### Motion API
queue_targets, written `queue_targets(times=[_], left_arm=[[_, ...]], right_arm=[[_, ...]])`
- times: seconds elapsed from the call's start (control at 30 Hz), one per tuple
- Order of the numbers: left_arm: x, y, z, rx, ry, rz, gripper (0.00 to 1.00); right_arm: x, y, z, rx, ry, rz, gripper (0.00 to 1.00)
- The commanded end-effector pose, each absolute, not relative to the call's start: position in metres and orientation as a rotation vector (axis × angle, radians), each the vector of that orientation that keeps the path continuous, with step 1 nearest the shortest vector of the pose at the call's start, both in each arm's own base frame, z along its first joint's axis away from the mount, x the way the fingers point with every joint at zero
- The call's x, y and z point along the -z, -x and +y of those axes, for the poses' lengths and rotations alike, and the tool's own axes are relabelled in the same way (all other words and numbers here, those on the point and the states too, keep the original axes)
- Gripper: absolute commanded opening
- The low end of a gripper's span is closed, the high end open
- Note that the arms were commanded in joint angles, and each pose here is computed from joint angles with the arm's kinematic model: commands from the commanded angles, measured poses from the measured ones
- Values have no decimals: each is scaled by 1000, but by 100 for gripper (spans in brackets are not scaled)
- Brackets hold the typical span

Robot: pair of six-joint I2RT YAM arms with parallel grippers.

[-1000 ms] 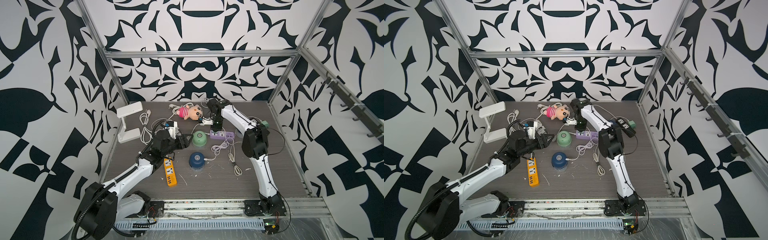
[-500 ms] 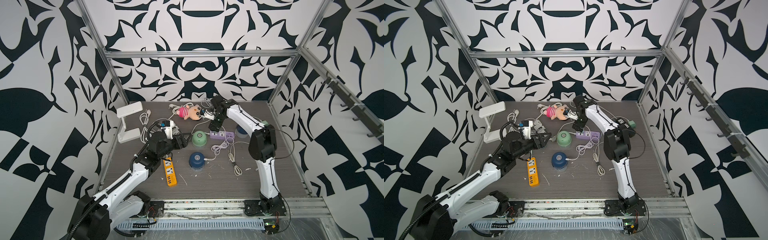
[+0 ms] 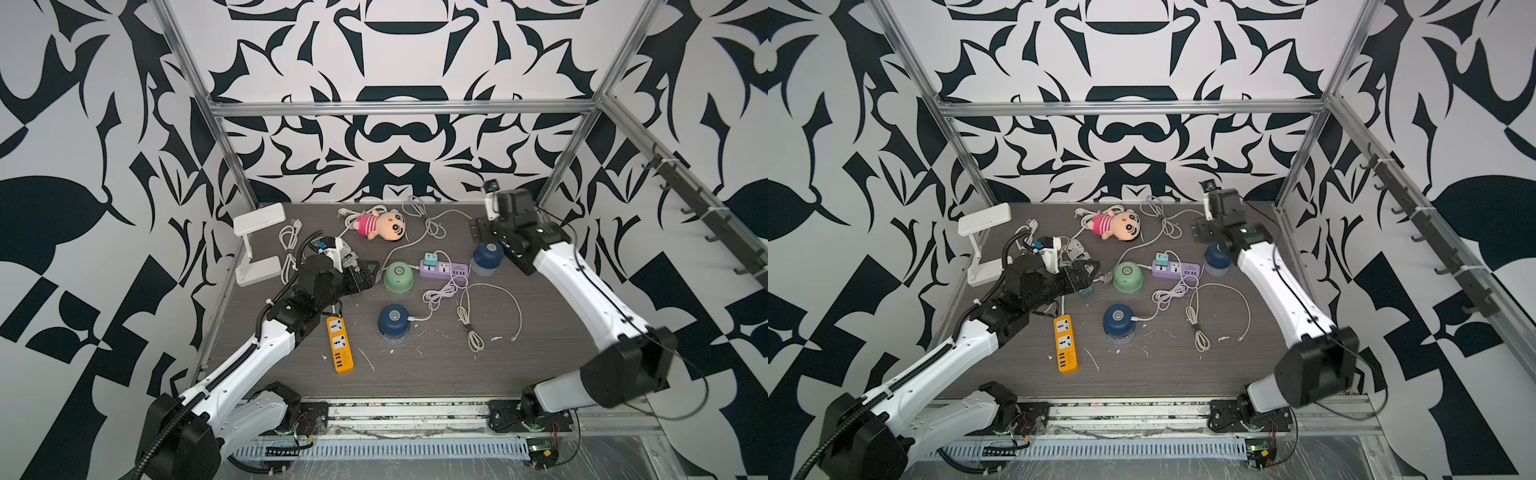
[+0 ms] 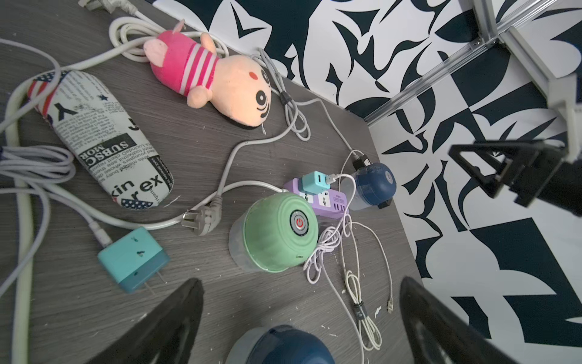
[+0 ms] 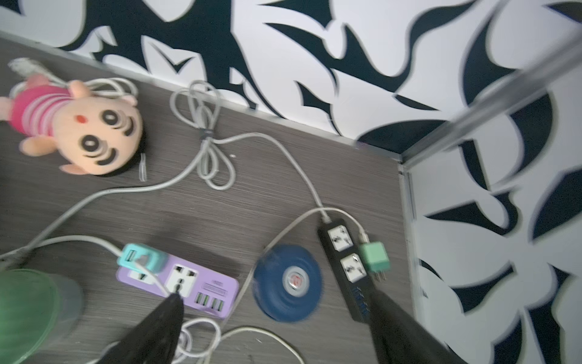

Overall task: Charge the cordless meat grinders
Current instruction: Insert the plug into the socket, then pick up the charging cable from the center of the board.

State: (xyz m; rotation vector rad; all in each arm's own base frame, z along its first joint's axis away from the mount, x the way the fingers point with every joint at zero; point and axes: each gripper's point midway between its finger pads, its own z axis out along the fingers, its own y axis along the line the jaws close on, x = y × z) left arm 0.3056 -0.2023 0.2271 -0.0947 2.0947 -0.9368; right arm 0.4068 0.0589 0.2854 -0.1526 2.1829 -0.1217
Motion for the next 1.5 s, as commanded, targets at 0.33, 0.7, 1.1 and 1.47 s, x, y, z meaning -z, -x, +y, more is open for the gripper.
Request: queue_targets(times=[0.33, 0.7, 1.1, 1.47], left_arm=[[-243, -308, -250, 1091, -81, 2191, 94], [-228, -277, -288, 1119, -132, 2198, 92], [-218, -270, -297, 1151, -151, 2195, 91], [-209, -268, -297, 1164, -134, 2214, 92]], right_arm=[[-198, -303, 26, -134, -313, 2387, 50], [-115, -273, -17, -89, -757, 2475, 51], [-39, -225, -35, -72, -1204, 2560, 29], [-30, -235, -48, 17, -1238, 2529, 28]])
